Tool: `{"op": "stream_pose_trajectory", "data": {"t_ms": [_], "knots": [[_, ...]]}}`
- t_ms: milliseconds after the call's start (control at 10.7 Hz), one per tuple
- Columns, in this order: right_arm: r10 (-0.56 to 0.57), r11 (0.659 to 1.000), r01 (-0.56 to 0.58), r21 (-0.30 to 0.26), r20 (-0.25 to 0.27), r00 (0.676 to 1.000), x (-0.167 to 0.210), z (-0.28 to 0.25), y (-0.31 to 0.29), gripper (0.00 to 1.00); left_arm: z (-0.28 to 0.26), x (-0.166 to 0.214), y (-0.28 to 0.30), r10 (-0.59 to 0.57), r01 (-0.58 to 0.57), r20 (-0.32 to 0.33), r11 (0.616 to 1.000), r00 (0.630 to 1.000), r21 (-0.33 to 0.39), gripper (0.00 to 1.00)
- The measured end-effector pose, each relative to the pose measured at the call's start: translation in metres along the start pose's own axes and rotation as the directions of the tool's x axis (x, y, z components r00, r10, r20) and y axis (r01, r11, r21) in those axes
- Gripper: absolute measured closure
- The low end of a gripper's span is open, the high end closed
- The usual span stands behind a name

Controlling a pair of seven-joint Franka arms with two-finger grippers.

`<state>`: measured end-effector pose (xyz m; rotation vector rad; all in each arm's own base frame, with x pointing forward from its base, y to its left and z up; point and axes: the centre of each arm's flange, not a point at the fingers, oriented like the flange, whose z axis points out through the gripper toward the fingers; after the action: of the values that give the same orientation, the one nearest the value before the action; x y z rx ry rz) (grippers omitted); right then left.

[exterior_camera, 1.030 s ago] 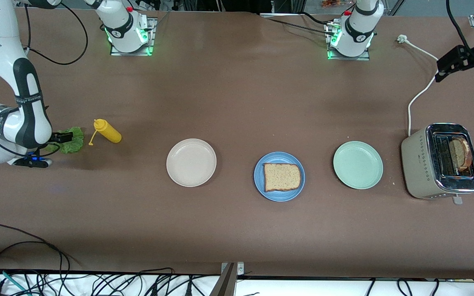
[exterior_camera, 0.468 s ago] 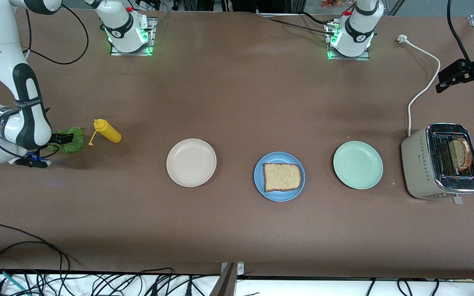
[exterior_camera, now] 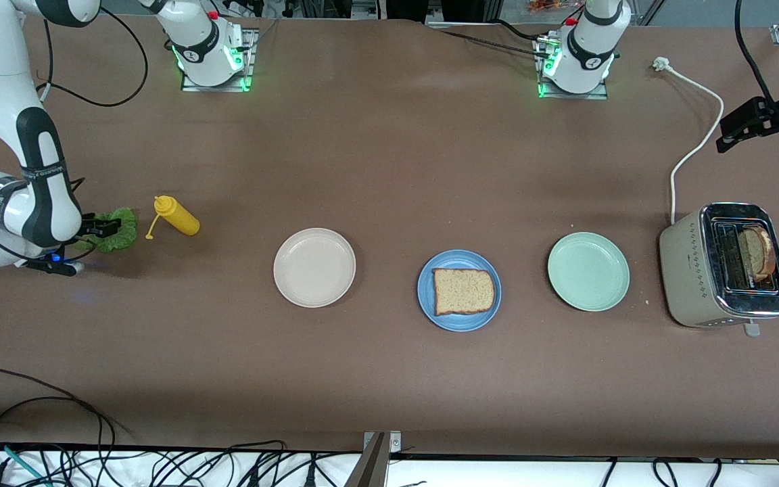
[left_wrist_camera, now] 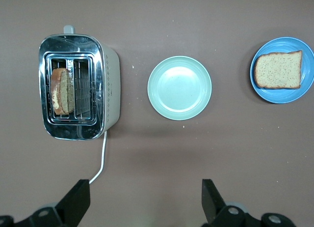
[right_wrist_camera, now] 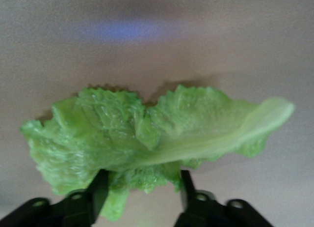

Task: Make sandwich in blue plate with both arms
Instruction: 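Grasp the green lettuce leaf with the right gripper and lift it, then carry the lettuce leaf over the bread on the blue plate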

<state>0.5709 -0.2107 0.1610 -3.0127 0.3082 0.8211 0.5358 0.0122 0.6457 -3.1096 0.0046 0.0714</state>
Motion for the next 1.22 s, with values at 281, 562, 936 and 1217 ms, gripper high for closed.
{"op": "stream_pose_trajectory", "data": {"t_ms": [281, 562, 936, 1217], "knots": [[0.000, 1.000, 0.000, 0.003, 0.005, 1.000, -0.001, -0.001, -0.001, 0.73, 0.001, 0.000, -0.007, -0.012, 0.012, 0.001, 1.000, 1.000, -0.001, 0.00], [-0.005, 1.000, 0.005, 0.005, 0.020, 1.000, -0.002, -0.007, -0.004, 0.87, 0.001, 0.000, -0.010, -0.018, 0.018, 0.003, 1.000, 1.000, -0.001, 0.00], [-0.060, 0.998, 0.059, 0.017, 0.073, 0.996, -0.015, -0.082, -0.032, 0.93, 0.006, 0.003, -0.016, -0.029, 0.029, 0.011, 1.000, 1.000, -0.001, 0.00], [-0.145, 0.989, 0.145, -0.001, 0.075, 0.987, -0.046, -0.175, -0.082, 0.93, 0.006, 0.003, -0.016, -0.030, 0.030, 0.011, 1.000, 0.999, -0.001, 0.00]]}}
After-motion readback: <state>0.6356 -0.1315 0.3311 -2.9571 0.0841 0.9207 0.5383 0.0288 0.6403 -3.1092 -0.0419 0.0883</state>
